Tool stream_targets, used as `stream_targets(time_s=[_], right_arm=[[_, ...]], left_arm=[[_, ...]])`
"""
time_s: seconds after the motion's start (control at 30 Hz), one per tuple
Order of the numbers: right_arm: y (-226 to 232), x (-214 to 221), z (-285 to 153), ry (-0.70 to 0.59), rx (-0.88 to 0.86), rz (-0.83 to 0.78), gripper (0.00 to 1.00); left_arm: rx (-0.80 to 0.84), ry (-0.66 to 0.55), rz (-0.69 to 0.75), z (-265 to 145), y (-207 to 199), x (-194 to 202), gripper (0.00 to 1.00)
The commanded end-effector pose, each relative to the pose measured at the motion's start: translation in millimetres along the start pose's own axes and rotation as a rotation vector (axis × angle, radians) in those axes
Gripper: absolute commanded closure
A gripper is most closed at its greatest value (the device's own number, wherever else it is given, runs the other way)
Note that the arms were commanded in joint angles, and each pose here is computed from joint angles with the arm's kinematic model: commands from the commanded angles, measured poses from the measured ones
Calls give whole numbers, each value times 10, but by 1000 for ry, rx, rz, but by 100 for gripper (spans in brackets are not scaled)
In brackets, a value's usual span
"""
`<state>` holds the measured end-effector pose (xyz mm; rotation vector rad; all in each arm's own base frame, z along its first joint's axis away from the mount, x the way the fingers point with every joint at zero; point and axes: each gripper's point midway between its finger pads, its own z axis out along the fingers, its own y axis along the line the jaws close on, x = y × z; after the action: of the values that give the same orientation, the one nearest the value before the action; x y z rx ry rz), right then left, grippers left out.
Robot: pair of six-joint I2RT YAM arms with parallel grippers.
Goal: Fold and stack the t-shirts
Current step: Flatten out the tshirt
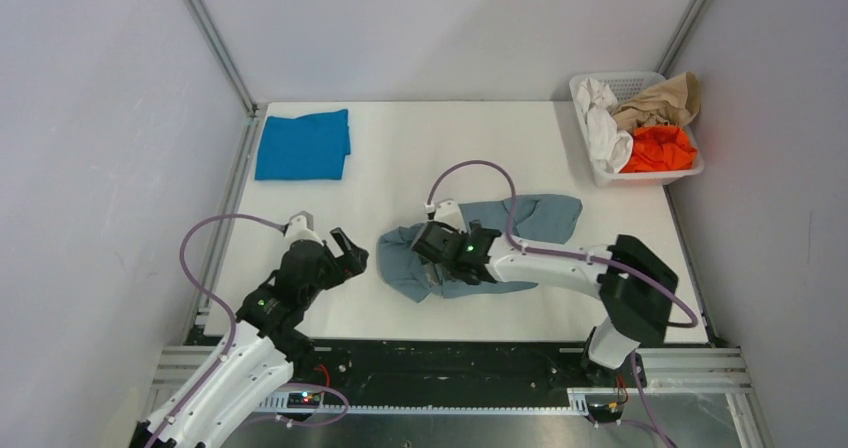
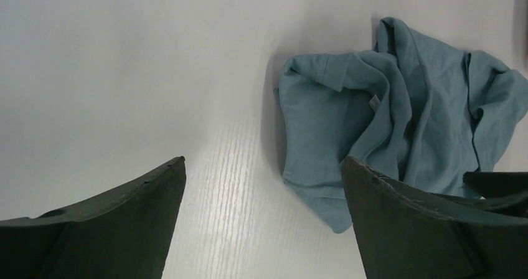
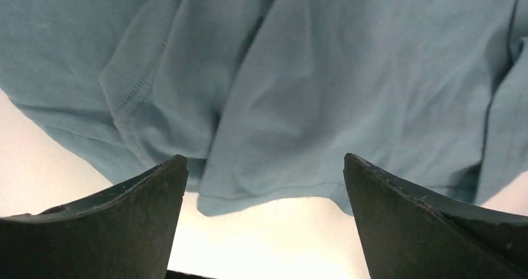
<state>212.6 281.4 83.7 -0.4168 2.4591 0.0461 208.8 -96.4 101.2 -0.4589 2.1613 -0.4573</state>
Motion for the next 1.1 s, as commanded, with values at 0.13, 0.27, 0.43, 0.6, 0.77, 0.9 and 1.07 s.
stream_targets(time_s=[0.13, 0.27, 0.43, 0.6, 0.77, 0.9, 1.07], right_arm=[[13, -90, 176, -19, 146, 10, 1], [-215, 13, 241, 13, 253, 8, 1], [-536, 48, 157, 7, 394, 28, 1], [-567, 16, 67, -9, 391, 50, 2], [-577, -14, 52, -15, 349, 85, 10], [-576, -42, 37, -37, 270, 144, 29], [-499, 89, 126, 15, 64, 218, 61]], left_arm=[[27, -2, 3, 22, -38, 16, 2], [35, -6, 1, 13, -56, 3, 2], [50, -16, -2, -8, -97, -36, 2], [65, -5, 2, 2, -149, -40, 2], [103, 22, 11, 15, -255, -23, 2], [130, 34, 11, 21, -334, -26, 2], [185, 62, 24, 15, -482, -6, 2]])
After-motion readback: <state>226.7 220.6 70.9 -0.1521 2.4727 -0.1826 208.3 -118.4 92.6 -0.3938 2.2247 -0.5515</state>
